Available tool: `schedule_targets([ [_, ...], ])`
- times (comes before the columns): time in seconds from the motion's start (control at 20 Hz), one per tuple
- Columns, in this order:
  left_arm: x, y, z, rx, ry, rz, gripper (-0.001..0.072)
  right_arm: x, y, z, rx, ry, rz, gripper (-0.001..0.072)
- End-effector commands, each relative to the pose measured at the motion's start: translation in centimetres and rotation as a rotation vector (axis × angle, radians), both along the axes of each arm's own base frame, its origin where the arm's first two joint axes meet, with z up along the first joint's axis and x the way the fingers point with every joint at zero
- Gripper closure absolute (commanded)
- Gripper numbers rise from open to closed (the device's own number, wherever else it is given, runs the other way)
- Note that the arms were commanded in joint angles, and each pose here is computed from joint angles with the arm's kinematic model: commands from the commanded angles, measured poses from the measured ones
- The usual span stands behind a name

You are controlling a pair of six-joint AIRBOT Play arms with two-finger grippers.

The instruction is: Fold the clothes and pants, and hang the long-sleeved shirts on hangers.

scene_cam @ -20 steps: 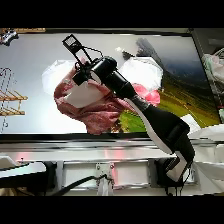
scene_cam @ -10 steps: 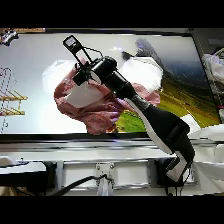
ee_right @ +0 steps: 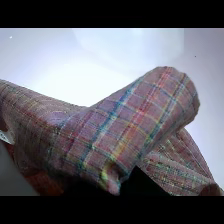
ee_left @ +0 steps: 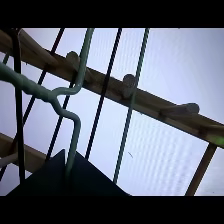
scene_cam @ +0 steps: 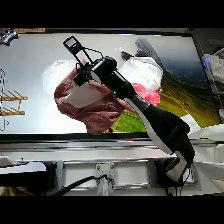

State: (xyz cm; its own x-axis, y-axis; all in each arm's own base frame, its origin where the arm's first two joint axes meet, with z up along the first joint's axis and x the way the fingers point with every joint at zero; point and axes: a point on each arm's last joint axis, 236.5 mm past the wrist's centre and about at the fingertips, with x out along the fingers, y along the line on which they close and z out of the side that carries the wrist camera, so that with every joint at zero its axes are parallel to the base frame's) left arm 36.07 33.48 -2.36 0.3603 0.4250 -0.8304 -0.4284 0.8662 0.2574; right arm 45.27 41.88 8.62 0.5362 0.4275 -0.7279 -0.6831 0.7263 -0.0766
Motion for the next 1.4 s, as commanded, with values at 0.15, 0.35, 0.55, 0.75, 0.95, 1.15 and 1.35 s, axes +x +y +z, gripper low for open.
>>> schedule_targets([
  [0.15, 0.7, 0.1, 1.9, 0.029, -0.052, -0.014, 0.0696, -0.1, 0.0, -0.1, -0.002, 0.003, 0.000, 0.0692],
  [0.35, 1.4, -0.8, 4.4, 0.062, -0.091, -0.037, 0.0697, 0.0, 0.1, 0.1, 0.005, -0.003, 0.000, 0.0692],
  [0.55, 3.2, -3.4, 8.7, 0.144, -0.132, -0.151, 0.0697, 0.1, 0.2, 0.1, 0.008, -0.005, 0.001, 0.0692],
  [0.75, 3.8, -6.7, 16.3, 0.249, -0.244, -0.233, 0.0696, 0.4, 0.6, 0.6, 0.033, -0.025, 0.001, 0.0692],
  [0.95, 2.4, -12.5, 26.0, 0.256, -0.500, -0.267, 0.0697, 0.5, 0.9, 1.0, 0.052, -0.032, -0.001, 0.0691],
  [1.15, -1.5, -21.8, 30.7, 0.124, -0.625, -0.382, 0.0699, 0.7, 0.8, 1.1, 0.052, -0.040, -0.002, 0.0690],
  [1.35, -7.3, -31.9, 29.2, -0.065, -0.585, -0.587, 0.0699, 0.7, 0.7, 1.0, 0.048, -0.038, -0.005, 0.0689],
])
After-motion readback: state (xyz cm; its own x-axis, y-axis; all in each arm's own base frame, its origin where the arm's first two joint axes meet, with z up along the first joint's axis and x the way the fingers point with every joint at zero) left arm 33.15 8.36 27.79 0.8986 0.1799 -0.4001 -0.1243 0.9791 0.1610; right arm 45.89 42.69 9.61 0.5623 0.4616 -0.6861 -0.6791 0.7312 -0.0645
